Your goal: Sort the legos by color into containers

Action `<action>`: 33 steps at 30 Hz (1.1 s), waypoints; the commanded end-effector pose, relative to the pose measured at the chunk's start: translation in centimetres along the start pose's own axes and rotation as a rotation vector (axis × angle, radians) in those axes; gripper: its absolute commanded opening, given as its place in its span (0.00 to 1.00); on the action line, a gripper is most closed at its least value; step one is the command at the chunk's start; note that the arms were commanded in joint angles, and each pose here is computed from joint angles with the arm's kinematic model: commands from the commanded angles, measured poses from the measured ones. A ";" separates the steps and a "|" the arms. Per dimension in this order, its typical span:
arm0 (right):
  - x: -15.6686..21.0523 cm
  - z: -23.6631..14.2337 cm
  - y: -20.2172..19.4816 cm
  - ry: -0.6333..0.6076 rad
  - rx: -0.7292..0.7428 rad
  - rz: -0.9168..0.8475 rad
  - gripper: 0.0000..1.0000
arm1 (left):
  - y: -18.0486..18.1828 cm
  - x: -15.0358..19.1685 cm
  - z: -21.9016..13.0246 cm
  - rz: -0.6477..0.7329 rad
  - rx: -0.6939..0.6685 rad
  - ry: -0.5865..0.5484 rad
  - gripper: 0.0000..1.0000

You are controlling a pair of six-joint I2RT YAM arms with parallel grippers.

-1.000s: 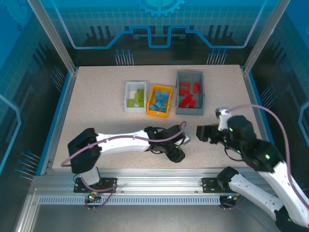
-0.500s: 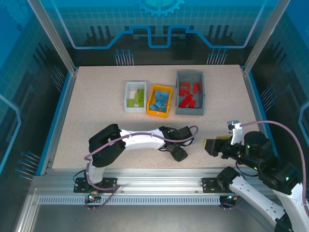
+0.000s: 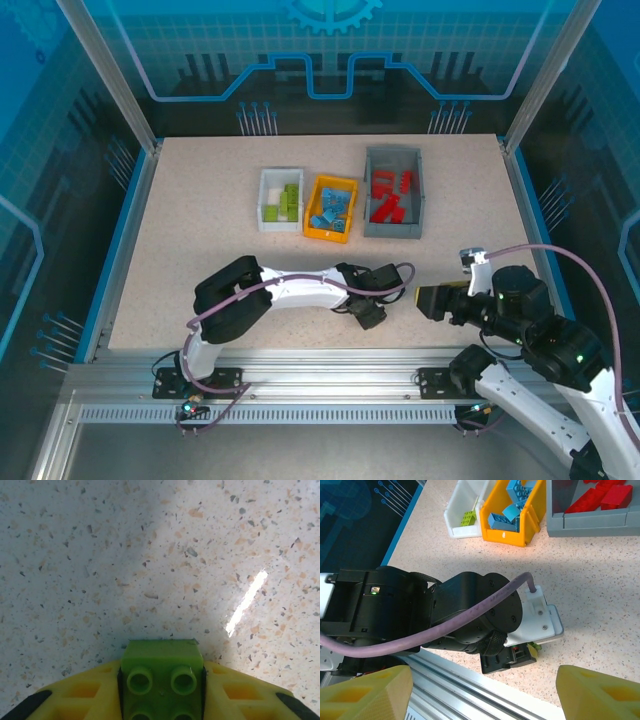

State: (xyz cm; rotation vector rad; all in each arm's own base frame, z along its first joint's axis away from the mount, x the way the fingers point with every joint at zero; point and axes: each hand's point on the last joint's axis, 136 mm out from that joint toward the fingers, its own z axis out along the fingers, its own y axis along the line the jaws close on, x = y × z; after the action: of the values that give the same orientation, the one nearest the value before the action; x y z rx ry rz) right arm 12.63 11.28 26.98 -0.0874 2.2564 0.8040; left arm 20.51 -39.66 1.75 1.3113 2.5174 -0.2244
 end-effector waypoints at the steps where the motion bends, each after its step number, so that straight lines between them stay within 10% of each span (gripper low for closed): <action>1: 0.0 0.5 0.6 0.008 -0.031 -0.001 0.76 | 1.1 -0.6 -1.4 -0.052 -0.018 -0.042 0.33; 16: -2.6 10.1 7.4 0.040 -0.158 -0.269 0.70 | 23.0 0.4 -14.0 -0.651 -0.182 -0.276 0.33; 33: -10.2 22.2 13.0 -0.182 -0.170 -0.212 0.74 | 41.6 1.0 -10.8 -0.959 -0.530 -0.201 0.32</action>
State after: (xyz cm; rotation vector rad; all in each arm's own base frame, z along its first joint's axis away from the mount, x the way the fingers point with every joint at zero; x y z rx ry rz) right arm 28.28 31.60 25.03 -0.3854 2.0991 0.7575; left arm 51.38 -14.15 10.95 -0.0648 2.5614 0.0310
